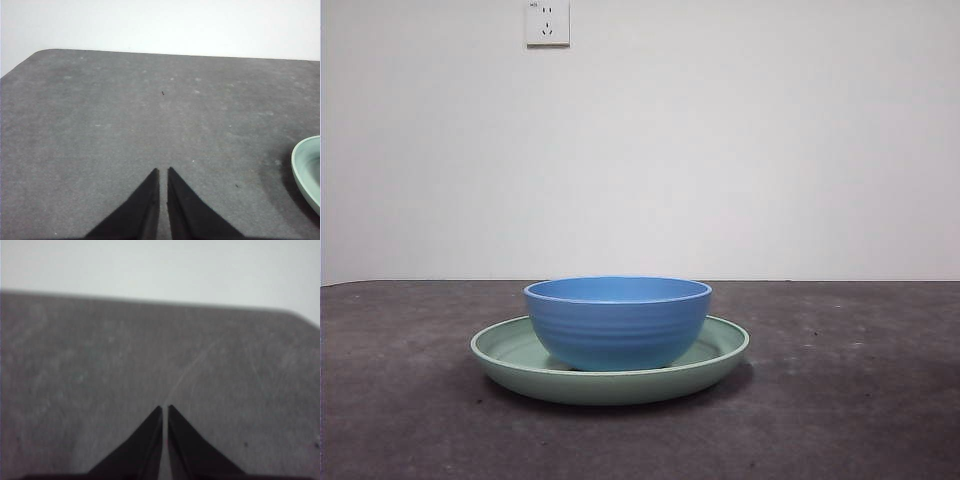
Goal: Pick up the blue bowl, put it on the green plate, put it on desk
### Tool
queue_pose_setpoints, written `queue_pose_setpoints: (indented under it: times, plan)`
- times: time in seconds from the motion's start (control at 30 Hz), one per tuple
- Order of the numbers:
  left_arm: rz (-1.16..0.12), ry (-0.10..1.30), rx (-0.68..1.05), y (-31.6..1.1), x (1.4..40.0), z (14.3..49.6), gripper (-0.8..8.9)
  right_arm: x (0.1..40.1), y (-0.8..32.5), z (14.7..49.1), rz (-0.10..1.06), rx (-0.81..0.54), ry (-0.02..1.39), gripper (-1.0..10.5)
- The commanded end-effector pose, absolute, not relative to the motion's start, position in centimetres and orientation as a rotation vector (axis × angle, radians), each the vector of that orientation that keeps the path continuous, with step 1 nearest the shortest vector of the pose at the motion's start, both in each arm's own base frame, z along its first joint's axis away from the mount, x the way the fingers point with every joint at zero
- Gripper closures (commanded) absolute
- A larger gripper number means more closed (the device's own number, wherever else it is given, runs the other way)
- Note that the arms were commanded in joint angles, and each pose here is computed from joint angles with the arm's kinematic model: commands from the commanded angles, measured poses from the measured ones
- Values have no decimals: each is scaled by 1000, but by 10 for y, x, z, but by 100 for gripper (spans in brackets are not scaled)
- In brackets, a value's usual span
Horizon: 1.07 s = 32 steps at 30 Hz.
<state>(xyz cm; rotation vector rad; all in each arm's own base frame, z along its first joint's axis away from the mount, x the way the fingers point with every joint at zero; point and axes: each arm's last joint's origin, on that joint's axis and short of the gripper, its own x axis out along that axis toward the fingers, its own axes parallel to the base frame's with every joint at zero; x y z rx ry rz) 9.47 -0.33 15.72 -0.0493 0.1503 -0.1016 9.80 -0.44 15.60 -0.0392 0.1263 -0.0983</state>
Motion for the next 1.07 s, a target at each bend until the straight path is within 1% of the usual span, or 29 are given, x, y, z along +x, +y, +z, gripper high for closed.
queue_pose_setpoints:
  times: [0.03, 0.17, 0.27, 1.07]
  plan:
    - [-97, 177, -43, -3, 96, 150, 786, 96, -4, 151, -99, -38, 161, 933]
    - [-97, 176, -43, -3, 96, 150, 786, 96, -4, 150, -91, -34, 167, 933]
    - [-97, 176, -43, -3, 96, 150, 786, 96, -4, 150, -77, -5, 165, 933]
    - [-97, 176, -43, -3, 96, 150, 786, 96, -3, 152, -76, -4, 149, 933]
